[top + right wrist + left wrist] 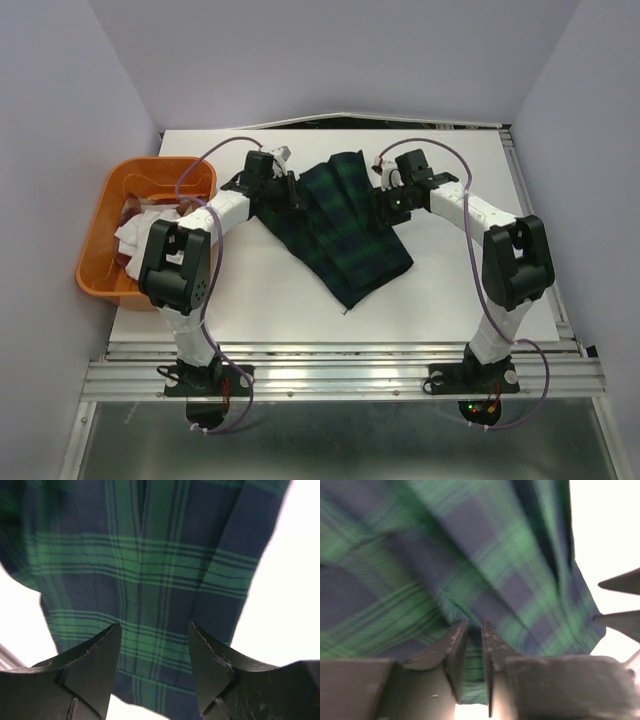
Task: Fold and stack the skirts
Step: Fold the skirt
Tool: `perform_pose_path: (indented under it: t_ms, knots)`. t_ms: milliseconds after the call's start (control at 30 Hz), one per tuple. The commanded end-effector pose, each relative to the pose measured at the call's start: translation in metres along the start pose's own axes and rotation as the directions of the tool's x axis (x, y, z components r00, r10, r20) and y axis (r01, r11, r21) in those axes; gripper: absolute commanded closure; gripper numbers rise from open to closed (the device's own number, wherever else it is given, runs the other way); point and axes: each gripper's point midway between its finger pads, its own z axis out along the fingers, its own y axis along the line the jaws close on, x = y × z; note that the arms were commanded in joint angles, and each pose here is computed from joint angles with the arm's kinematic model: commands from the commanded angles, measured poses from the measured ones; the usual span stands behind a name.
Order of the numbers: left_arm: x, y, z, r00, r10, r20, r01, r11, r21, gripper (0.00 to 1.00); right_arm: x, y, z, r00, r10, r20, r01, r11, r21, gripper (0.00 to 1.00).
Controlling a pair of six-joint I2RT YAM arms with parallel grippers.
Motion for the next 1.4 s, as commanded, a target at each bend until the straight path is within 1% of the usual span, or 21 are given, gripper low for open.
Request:
perform_pose_path:
  t_ms: [0,67,100,133,200,333,433,467,500,533,600,633,667,700,767,900,933,1033,1167,1267,1367]
  knots:
    - [-0.023,0.013,-0.034,0.996,0.005,0.089,0.0,0.999,-0.053,0.65,0.025,-0.011,0.029,0.997,-0.052,-0.056,0.053,0.999,0.01,0.39]
    - [-0.023,0.016,-0.05,0.993,0.025,0.113,-0.015,0.996,-0.083,0.62,0.041,-0.021,0.039,0.994,-0.022,-0.111,0.027,0.999,0.041,0.4]
    - [-0.022,0.02,-0.056,0.992,0.031,0.12,-0.019,0.995,-0.103,0.53,0.047,-0.03,0.042,0.991,-0.008,-0.133,0.02,0.996,0.083,0.42]
    - [-0.026,0.02,-0.067,0.989,0.036,0.146,-0.021,0.994,-0.104,0.52,0.057,-0.035,0.048,0.986,0.012,-0.166,0.005,0.995,0.099,0.42]
    - [-0.017,0.023,-0.074,0.992,0.025,0.125,-0.012,0.994,-0.105,0.52,0.074,-0.042,0.05,0.978,0.048,-0.203,-0.02,0.99,0.137,0.44]
    - [0.012,0.014,-0.075,0.999,-0.018,0.037,0.019,1.0,-0.018,0.54,0.09,-0.043,0.039,0.971,0.104,-0.213,-0.064,0.98,0.189,0.46]
    - [0.029,0.008,-0.07,1.0,-0.028,-0.006,0.028,0.999,0.042,0.59,0.096,-0.037,0.031,0.967,0.127,-0.22,-0.087,0.979,0.183,0.45]
    - [0.041,0.01,-0.066,0.999,-0.043,-0.032,0.044,0.998,0.048,0.61,0.088,-0.033,0.023,0.974,0.118,-0.196,-0.084,0.981,0.174,0.45]
    - [0.04,0.007,-0.063,0.999,-0.044,-0.024,0.045,0.996,0.071,0.65,0.083,-0.025,0.019,0.978,0.109,-0.179,-0.084,0.987,0.14,0.44]
    - [0.048,0.006,-0.056,0.997,-0.06,-0.052,0.065,0.994,0.09,0.67,0.074,-0.019,0.015,0.983,0.108,-0.151,-0.089,0.989,0.122,0.42]
    - [0.048,0.006,-0.047,0.996,-0.077,-0.053,0.082,0.991,0.105,0.71,0.04,0.001,0.001,0.995,0.078,-0.063,-0.075,0.996,0.042,0.39]
    - [0.049,0.009,-0.039,0.994,-0.086,-0.067,0.093,0.991,0.101,0.72,0.031,0.007,-0.004,0.996,0.074,-0.051,-0.073,0.997,0.018,0.38]
    - [0.05,0.013,-0.035,0.993,-0.091,-0.074,0.097,0.991,0.089,0.72,0.007,0.019,-0.011,0.999,0.044,-0.004,-0.044,0.999,-0.008,0.38]
    - [0.045,0.015,-0.028,0.995,-0.081,-0.06,0.086,0.992,0.095,0.75,-0.004,0.025,-0.016,0.999,0.036,0.014,-0.035,0.999,-0.033,0.38]
    - [0.05,0.024,-0.013,0.991,-0.097,-0.094,0.105,0.991,0.078,0.79,-0.025,0.045,-0.019,0.999,-0.009,0.042,0.011,0.998,-0.059,0.38]
    - [0.064,0.048,0.006,0.98,-0.143,-0.136,0.143,0.99,-0.009,0.83,-0.037,0.076,-0.009,0.999,-0.038,0.039,0.042,0.993,-0.113,0.39]
    - [0.065,0.059,0.009,0.981,-0.145,-0.126,0.139,0.989,-0.053,0.85,-0.042,0.084,-0.007,0.998,-0.05,0.046,0.055,0.991,-0.123,0.39]
    - [0.074,0.074,0.008,0.973,-0.181,-0.143,0.165,0.979,-0.116,0.87,-0.03,0.102,0.018,0.995,-0.098,-0.004,0.096,0.988,-0.119,0.41]
    - [0.071,0.072,0.007,0.971,-0.192,-0.144,0.178,0.978,-0.105,0.87,-0.014,0.114,0.046,0.989,-0.144,-0.039,0.141,0.987,-0.077,0.41]
    - [0.072,0.072,0.009,0.971,-0.188,-0.146,0.175,0.98,-0.1,0.87,-0.005,0.113,0.07,0.985,-0.158,-0.072,0.156,0.987,-0.031,0.39]
    - [0.074,0.072,0.01,0.97,-0.189,-0.152,0.176,0.98,-0.096,0.87,-0.008,0.102,0.079,0.985,-0.156,-0.069,0.158,0.987,0.023,0.37]
